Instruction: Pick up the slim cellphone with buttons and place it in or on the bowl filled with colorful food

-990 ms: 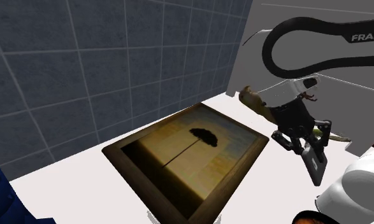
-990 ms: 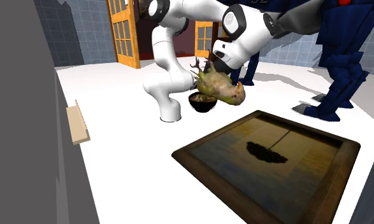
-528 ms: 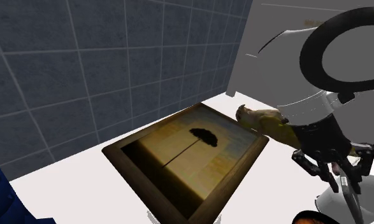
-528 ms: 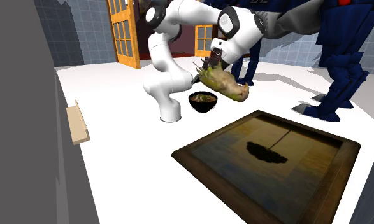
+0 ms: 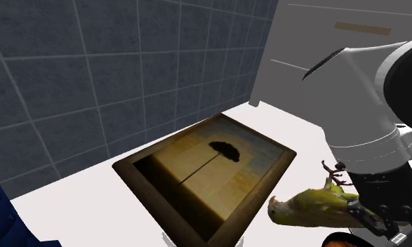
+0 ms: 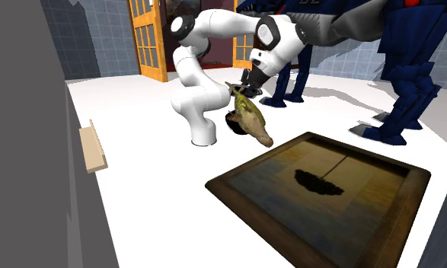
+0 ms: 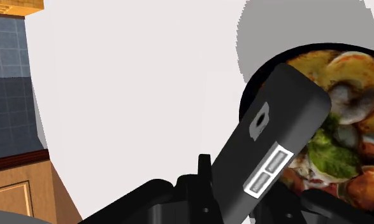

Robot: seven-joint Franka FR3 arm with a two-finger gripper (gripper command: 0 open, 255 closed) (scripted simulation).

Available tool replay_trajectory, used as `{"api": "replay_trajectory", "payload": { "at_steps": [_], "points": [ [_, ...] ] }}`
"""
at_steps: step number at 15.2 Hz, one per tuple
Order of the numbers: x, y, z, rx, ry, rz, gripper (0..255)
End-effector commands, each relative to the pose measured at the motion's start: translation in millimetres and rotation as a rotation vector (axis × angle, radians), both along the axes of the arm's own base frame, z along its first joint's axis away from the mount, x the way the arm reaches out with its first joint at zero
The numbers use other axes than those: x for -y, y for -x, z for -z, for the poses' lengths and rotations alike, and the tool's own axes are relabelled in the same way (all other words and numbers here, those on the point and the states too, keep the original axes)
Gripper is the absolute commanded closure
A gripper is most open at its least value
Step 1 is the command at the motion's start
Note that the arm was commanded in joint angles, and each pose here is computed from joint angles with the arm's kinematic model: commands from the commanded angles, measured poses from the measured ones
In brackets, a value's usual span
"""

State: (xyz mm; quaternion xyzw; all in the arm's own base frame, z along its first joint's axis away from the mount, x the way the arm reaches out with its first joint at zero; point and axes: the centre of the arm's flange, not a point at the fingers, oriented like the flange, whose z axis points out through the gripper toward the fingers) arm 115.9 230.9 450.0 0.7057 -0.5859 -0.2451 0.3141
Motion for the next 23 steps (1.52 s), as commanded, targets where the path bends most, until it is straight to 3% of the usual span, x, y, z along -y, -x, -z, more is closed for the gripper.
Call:
{"api": "replay_trajectory", "payload": {
  "at_steps": [1, 11, 19, 20, 23],
  "points": [
    [1.0, -1.1, 12.5, 0.002, 0.002, 0.002, 255],
    [1.0, -1.1, 64.1, 0.002, 0.002, 0.002, 255],
    [1.0, -1.1, 64.1, 0.002, 0.002, 0.002, 255],
    [1.0, 0.4, 63.9, 0.002, 0.002, 0.002, 0],
    [-0.1, 0.2, 61.4, 0.002, 0.002, 0.002, 0]
  ]
}}
